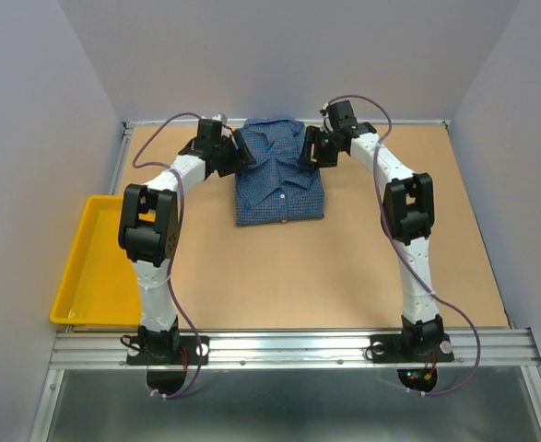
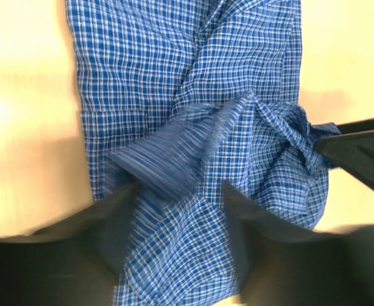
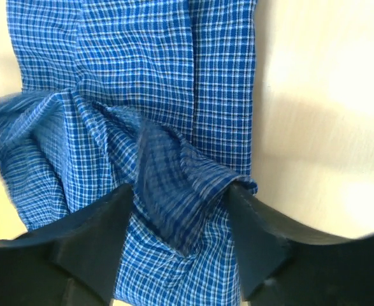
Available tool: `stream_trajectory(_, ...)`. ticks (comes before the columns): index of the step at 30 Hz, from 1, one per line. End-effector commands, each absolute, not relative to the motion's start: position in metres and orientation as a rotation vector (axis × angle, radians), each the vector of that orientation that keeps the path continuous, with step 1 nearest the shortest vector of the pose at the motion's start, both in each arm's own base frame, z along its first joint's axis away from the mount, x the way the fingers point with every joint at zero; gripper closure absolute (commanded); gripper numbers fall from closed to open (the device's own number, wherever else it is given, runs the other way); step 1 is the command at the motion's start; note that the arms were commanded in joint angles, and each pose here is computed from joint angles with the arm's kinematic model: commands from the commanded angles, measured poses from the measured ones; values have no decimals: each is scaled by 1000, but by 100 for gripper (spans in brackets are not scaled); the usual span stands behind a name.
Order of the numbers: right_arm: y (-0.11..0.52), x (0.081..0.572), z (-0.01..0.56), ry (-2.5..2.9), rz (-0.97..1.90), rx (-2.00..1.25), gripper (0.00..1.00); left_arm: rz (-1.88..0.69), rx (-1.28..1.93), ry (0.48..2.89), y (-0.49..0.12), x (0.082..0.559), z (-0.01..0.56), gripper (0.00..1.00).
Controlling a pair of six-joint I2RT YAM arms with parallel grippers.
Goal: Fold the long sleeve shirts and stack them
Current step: Fold the shirt
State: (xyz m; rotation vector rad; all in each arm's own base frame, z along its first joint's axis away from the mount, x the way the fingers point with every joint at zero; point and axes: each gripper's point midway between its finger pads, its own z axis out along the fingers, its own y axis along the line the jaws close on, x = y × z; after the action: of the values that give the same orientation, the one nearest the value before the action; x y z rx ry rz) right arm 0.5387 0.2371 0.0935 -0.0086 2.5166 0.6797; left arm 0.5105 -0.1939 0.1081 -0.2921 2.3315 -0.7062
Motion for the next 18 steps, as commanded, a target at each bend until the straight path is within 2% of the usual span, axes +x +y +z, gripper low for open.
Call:
stream_trajectory(1, 236, 560, 186, 2282, 644, -122, 27, -746, -243, 2121, -189, 532, 179, 14)
stream_trajectory(2, 233, 560, 194, 2263, 624, -135, 25, -748, -233, 2044, -186, 530, 209, 8)
stream_trajectory(3, 228, 554, 214, 2227, 598, -162, 22, -717, -253, 2030, -179, 526, 211, 6)
stream_trajectory(4, 223, 554, 221, 2209, 561, -164, 21, -721, -245, 1949, -175, 521, 242, 5)
stream_trajectory(8, 204, 533, 241, 2179, 474, -179, 16, -690, -302, 1885, -158, 492, 266, 5)
stream_trajectory(11, 196, 509, 227, 2222, 470, -174, 16, -701, -345, 1940, -155, 464, 244, 5)
stream_trajectory(17, 201, 461, 182, 2289, 605, -126, 26, -741, -366, 2109, -168, 405, 169, 7)
stream_trajectory(18, 198, 447, 160, 2338, 611, -105, 27, -748, -365, 2127, -170, 399, 161, 7)
